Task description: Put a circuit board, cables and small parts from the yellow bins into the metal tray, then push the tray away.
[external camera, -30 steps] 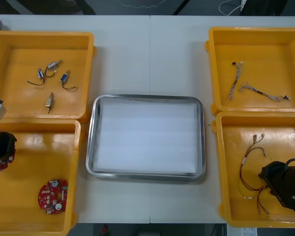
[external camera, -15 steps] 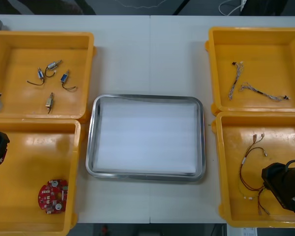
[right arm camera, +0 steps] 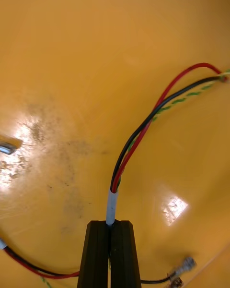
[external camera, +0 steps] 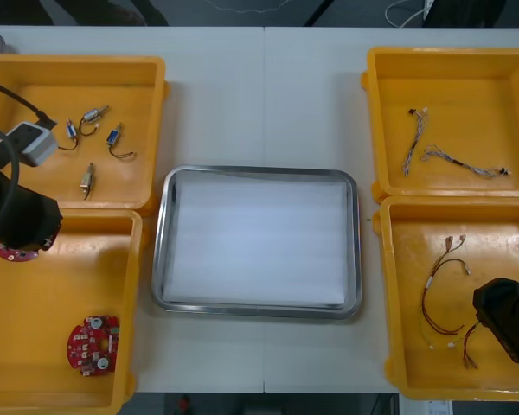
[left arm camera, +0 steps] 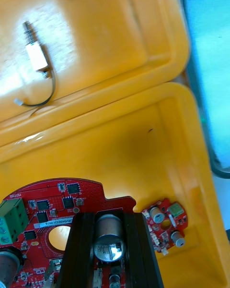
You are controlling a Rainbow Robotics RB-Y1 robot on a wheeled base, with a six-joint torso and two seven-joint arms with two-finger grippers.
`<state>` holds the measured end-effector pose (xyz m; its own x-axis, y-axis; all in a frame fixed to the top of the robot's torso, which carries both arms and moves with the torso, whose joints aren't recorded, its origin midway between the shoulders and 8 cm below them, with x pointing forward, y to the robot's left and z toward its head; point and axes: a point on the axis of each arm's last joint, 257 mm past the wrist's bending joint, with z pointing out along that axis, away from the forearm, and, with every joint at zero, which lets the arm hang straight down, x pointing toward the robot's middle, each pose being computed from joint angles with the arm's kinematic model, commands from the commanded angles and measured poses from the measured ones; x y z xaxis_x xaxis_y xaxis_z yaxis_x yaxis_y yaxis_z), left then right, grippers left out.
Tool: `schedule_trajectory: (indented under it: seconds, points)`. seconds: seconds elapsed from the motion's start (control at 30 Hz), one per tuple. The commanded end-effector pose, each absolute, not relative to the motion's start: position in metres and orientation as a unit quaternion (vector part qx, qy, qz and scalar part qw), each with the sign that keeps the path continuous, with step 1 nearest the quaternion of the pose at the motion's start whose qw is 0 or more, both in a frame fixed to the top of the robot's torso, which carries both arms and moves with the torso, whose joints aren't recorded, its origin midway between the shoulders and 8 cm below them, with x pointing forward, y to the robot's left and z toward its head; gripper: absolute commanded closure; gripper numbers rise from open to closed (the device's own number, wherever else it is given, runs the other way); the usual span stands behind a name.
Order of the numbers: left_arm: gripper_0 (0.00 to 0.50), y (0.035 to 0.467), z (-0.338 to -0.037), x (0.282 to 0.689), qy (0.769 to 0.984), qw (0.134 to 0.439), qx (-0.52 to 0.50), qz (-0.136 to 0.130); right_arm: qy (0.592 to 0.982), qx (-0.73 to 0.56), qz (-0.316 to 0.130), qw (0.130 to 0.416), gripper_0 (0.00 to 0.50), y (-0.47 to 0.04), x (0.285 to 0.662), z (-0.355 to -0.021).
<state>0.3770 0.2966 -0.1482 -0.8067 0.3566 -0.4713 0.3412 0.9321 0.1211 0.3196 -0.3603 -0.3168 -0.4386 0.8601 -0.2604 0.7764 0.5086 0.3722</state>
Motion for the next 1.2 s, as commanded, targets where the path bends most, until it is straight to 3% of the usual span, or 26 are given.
schedule_trajectory:
  seconds: [0.03, 0.2, 0.4, 0.63, 0.97, 1.2]
  points:
    - [0.500, 0.266, -0.132, 0.382, 0.943, 0.265, 0.201, 0.021, 0.844, 0.475, 0.069, 0.239, 0.500, -0.387, 0.311, -0.286]
    - [0.500, 0.218, -0.135, 0.380, 0.937, 0.260, 0.232, 0.006, 0.857, 0.454, 0.038, 0.243, 0.500, -0.394, 0.300, -0.248]
    - [0.500, 0.180, -0.144, 0.374, 0.937, 0.248, 0.247, -0.008, 0.873, 0.426, 0.035, 0.235, 0.500, -0.388, 0.292, -0.220]
    - [0.500, 0.137, -0.161, 0.371, 0.939, 0.232, 0.253, -0.015, 0.906, 0.311, 0.017, 0.286, 0.500, -0.377, 0.310, -0.180]
    - [0.500, 0.089, -0.190, 0.392, 0.940, 0.229, 0.253, -0.025, 0.947, 0.130, -0.024, 0.292, 0.500, -0.375, 0.312, -0.158]
    - [0.500, 0.070, -0.219, 0.401, 0.942, 0.225, 0.250, -0.022, 0.955, 0.019, -0.043, 0.292, 0.500, -0.365, 0.318, -0.143]
